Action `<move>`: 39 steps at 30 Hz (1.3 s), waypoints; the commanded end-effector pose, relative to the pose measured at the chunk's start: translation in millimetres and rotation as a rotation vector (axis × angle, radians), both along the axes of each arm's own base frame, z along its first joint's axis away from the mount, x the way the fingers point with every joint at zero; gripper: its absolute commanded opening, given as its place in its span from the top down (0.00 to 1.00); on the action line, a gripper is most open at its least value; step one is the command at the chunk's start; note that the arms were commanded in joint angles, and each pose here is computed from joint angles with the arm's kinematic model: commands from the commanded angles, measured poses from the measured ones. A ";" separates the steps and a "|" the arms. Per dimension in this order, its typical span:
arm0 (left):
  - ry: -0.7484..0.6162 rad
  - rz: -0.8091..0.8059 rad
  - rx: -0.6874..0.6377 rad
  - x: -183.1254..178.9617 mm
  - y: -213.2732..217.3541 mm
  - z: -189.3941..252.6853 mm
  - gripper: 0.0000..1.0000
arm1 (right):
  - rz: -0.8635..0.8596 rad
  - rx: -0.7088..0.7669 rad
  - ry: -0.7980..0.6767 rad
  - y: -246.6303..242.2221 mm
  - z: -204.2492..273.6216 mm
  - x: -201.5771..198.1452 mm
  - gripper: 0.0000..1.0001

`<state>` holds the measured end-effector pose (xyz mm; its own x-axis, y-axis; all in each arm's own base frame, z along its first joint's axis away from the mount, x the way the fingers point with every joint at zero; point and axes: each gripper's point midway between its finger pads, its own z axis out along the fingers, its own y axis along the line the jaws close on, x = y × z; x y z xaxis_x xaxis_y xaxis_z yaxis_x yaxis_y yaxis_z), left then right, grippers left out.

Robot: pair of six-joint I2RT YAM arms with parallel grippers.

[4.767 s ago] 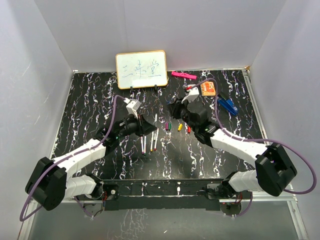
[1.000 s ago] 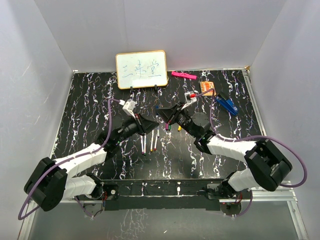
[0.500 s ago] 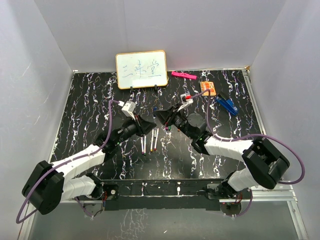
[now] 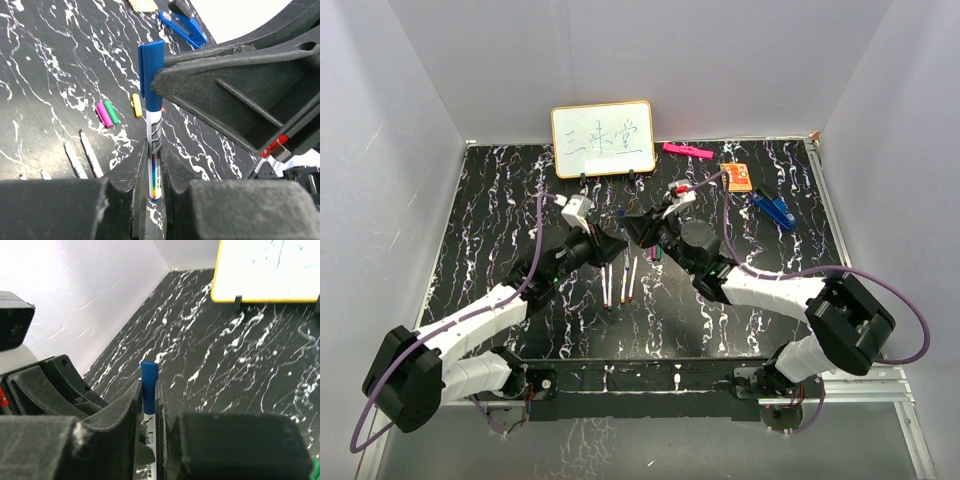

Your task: Insert the pens into the pen caps

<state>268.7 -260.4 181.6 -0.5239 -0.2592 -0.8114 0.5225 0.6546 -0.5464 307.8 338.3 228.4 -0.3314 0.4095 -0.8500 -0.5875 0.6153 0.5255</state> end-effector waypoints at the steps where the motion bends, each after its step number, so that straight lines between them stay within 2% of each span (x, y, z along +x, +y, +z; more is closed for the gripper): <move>1: -0.198 0.060 -0.085 24.3 4.0 81.4 1.00 | -0.017 -0.178 0.009 7.9 -9.9 2.0 0.86; 7: 0.006 0.008 0.042 1.4 9.6 15.0 1.00 | -0.266 -0.137 -0.134 -29.4 76.0 32.7 0.52; 11: 0.092 0.078 0.107 -7.3 29.0 -14.0 1.00 | -0.372 -0.100 -0.192 -61.2 111.1 28.5 0.39; 14: 0.110 0.165 0.186 -0.5 47.1 -21.1 1.00 | -0.430 -0.088 -0.208 -82.7 121.8 22.4 0.34; 20: 0.134 0.273 0.341 34.7 69.2 -20.3 1.00 | -0.489 -0.112 -0.177 -101.6 113.3 18.4 0.29; 21: 0.156 0.291 0.353 42.9 73.7 -23.4 1.00 | -0.501 -0.125 -0.167 -103.4 110.3 19.7 0.26; 25: 0.261 0.367 0.318 77.8 97.1 -33.3 1.00 | -0.563 -0.191 -0.115 -113.5 92.8 25.2 0.04; 30: 0.342 0.402 0.368 104.1 111.1 -50.6 1.00 | -0.614 -0.237 -0.079 -125.6 75.3 29.3 0.02; 39: 0.507 0.376 0.506 116.3 122.2 -99.7 1.00 | -0.615 -0.377 0.074 -124.4 23.3 46.0 0.02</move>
